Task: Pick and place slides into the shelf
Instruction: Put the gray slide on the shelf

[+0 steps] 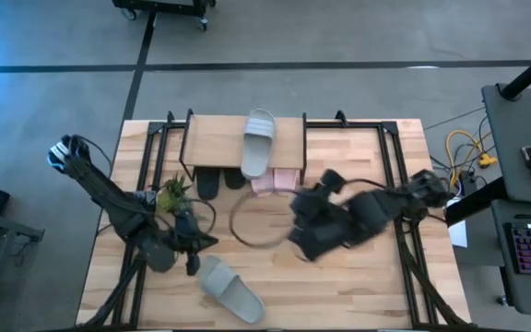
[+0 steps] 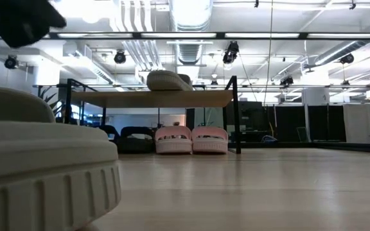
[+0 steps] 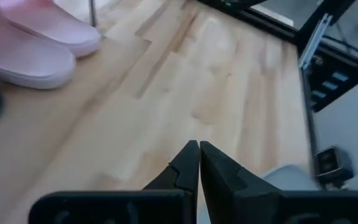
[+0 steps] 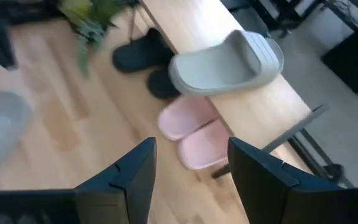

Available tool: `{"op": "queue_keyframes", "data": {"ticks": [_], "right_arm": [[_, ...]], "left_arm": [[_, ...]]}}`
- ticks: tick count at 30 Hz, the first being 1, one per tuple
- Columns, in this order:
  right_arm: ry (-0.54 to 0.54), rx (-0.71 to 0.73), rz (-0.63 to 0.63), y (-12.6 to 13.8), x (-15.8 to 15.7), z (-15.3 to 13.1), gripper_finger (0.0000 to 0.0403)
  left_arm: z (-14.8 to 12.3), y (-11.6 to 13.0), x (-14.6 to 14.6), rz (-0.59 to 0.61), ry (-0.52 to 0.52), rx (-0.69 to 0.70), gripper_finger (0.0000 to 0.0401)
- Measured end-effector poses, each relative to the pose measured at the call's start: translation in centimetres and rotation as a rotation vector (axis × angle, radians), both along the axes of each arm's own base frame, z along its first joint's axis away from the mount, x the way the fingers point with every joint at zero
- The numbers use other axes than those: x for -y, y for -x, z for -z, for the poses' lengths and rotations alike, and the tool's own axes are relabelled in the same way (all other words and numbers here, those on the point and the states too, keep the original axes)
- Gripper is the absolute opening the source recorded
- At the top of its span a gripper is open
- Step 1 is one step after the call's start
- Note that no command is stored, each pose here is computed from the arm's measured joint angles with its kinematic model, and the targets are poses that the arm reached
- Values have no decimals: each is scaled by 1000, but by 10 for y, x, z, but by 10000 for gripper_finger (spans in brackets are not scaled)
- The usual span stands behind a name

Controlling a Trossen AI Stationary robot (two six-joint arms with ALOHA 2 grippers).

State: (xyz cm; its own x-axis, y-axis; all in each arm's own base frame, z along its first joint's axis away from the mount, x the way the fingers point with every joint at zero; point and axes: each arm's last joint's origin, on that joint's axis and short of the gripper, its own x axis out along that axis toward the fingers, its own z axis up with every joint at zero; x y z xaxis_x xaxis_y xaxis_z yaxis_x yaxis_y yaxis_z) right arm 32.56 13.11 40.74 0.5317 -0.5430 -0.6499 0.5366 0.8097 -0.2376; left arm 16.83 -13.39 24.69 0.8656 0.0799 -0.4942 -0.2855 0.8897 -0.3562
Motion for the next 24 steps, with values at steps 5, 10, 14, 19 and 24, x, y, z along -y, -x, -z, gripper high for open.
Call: {"op": "queue_keyframes", "data": {"ticks": [5,10,14,19,24], "right_arm": [[20,1,-9,36,-17,8,189],[-2,2,3,64,-28,24,189],[5,-15,-4,78,-32,37,189],[20,-37,-36,95,-34,45,189],[30,-46,-50,105,-30,47,190]], "left_arm": [[-17,-40,37,-16,-30,-135,0],[-26,-76,71,-132,-76,-506,0],[-32,-103,101,-163,15,-685,0],[-35,-134,129,-235,177,-679,0],[-19,-155,137,-352,277,-720,0]]}}
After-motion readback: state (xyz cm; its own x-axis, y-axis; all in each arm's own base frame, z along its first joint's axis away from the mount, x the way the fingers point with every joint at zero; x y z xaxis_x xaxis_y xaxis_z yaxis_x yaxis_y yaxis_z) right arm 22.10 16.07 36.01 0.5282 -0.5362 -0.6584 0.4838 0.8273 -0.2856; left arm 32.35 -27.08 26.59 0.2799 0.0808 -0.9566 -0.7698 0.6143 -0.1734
